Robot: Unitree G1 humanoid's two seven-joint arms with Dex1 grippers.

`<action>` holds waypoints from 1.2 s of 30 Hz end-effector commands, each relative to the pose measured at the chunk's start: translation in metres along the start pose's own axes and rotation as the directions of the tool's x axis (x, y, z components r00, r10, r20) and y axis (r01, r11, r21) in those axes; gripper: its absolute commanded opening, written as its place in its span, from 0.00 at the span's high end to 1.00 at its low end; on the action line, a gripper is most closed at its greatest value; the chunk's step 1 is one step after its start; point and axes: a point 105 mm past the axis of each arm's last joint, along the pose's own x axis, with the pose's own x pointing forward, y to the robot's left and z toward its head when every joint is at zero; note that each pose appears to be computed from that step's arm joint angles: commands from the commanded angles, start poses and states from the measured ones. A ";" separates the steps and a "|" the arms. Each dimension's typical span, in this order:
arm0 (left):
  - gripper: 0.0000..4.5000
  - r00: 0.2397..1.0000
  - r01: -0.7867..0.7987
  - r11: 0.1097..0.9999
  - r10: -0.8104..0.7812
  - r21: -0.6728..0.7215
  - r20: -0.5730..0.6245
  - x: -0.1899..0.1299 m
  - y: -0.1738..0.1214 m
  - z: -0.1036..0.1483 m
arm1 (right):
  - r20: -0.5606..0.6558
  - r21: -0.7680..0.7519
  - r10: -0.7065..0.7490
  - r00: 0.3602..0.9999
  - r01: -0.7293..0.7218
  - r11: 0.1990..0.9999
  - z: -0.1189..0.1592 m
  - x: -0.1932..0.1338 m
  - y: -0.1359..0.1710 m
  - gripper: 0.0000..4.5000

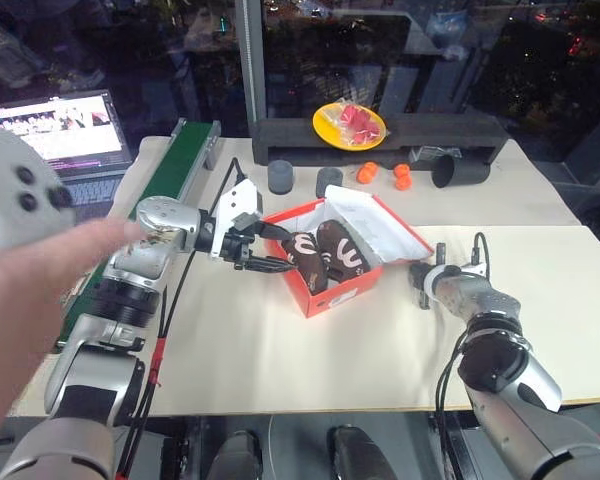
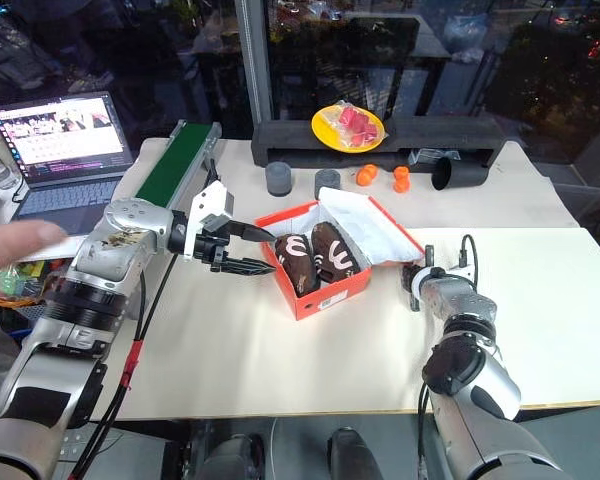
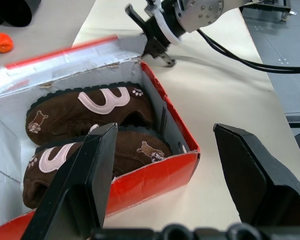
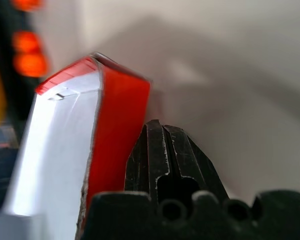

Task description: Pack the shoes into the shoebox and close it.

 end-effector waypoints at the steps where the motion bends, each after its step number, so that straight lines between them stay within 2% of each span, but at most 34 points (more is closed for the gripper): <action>1: 0.27 1.000 -0.001 0.998 0.001 0.058 0.015 -0.003 0.002 0.015 | 0.009 -0.114 0.356 0.934 -0.353 0.929 0.005 -0.016 0.083 0.99; 5: 0.27 1.000 0.003 0.998 -0.004 0.056 0.016 -0.002 0.000 0.016 | -0.096 -0.350 0.535 0.839 -0.532 0.771 -0.014 -0.046 0.126 0.99; 7: 0.27 1.000 0.003 0.999 -0.004 0.054 0.015 -0.002 0.000 0.017 | -0.200 -0.483 0.550 0.811 -0.570 0.665 -0.035 -0.060 0.136 0.99; 10: 0.27 1.000 -0.001 0.999 0.000 0.047 0.013 -0.004 0.000 0.017 | -0.315 -0.574 0.528 0.789 -0.601 0.556 -0.058 -0.074 0.138 0.99; 13: 0.27 1.000 -0.026 0.999 0.026 0.034 0.010 -0.011 0.000 0.016 | -0.467 -0.712 0.390 0.794 -0.599 0.367 -0.091 -0.086 0.125 0.99; 17: 0.27 0.998 -0.068 0.998 0.068 0.013 0.013 -0.017 0.000 0.015 | -0.522 -0.795 0.224 0.823 -0.565 0.221 -0.111 -0.086 0.100 0.99; 19: 0.27 0.996 -0.086 0.996 0.086 0.002 0.016 -0.019 -0.002 0.014 | -0.536 -0.829 0.094 0.839 -0.544 0.130 -0.124 -0.082 0.078 0.99; 22: 0.27 0.995 -0.096 0.995 0.097 -0.008 0.020 -0.020 -0.005 0.015 | -0.523 -0.850 -0.013 0.852 -0.521 0.079 -0.134 -0.075 0.057 0.99; 26: 0.27 0.993 -0.115 0.993 0.116 -0.030 0.012 -0.023 -0.009 0.010 | -0.511 -0.859 -0.090 0.855 -0.509 0.051 -0.146 -0.062 0.041 0.99; 31: 0.27 0.988 -0.156 0.987 0.155 -0.040 -0.014 -0.025 -0.010 -0.002 | -0.514 -0.854 -0.144 0.846 -0.520 -0.006 -0.160 -0.055 0.033 0.99; 36: 0.27 0.974 -0.224 0.972 0.225 -0.069 -0.004 -0.023 -0.009 -0.011 | -0.495 -0.855 -0.186 0.849 -0.513 -0.069 -0.161 -0.054 0.028 0.99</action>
